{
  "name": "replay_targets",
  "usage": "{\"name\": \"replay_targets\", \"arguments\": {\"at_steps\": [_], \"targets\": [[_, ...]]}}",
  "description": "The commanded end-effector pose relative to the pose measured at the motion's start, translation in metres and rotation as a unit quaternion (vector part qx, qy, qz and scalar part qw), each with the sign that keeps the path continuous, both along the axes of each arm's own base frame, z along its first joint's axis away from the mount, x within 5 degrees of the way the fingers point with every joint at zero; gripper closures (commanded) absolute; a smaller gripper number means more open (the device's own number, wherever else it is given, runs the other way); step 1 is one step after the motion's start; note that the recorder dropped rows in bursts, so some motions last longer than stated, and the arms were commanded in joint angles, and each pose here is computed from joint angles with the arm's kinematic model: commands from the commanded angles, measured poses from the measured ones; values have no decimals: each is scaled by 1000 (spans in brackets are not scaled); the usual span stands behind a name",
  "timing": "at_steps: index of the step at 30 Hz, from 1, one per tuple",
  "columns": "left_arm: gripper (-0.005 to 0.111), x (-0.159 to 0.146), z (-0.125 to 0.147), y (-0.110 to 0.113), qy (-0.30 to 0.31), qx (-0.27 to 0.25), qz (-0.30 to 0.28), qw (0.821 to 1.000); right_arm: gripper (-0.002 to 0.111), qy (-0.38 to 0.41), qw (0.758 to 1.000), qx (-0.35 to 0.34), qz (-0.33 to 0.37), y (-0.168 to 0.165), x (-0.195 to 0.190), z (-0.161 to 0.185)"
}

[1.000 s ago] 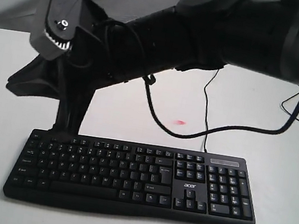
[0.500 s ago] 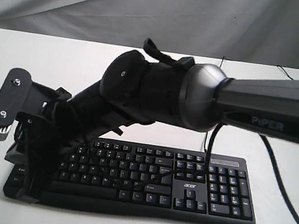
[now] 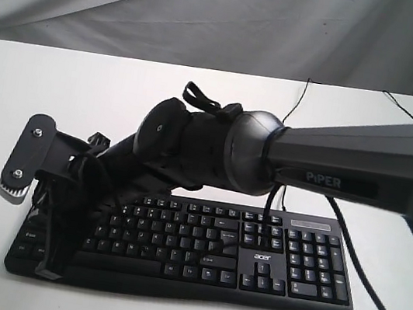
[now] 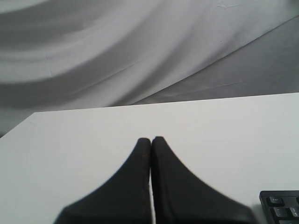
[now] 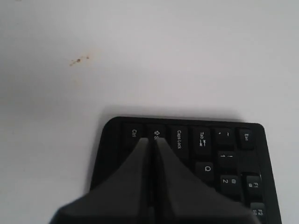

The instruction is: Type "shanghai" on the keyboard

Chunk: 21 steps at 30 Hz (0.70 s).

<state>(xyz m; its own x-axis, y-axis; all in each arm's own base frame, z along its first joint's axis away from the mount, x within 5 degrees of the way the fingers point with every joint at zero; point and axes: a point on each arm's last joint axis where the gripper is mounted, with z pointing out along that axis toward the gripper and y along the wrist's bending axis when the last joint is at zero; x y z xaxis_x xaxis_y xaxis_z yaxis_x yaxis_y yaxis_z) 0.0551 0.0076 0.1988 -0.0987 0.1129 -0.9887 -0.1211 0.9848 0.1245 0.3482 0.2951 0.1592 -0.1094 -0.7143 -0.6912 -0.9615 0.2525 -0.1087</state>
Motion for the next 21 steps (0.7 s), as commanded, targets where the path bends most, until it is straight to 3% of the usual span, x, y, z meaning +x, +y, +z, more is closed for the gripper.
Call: {"name": "replay_targets", "arguments": {"at_steps": [1, 21], "targets": [[106, 0, -1, 0, 1, -2, -2, 1000, 108, -23, 1000, -8, -6, 0, 4, -2], [106, 0, -1, 0, 1, -2, -2, 1000, 108, -17, 999, -19, -25, -19, 18, -6]]}}
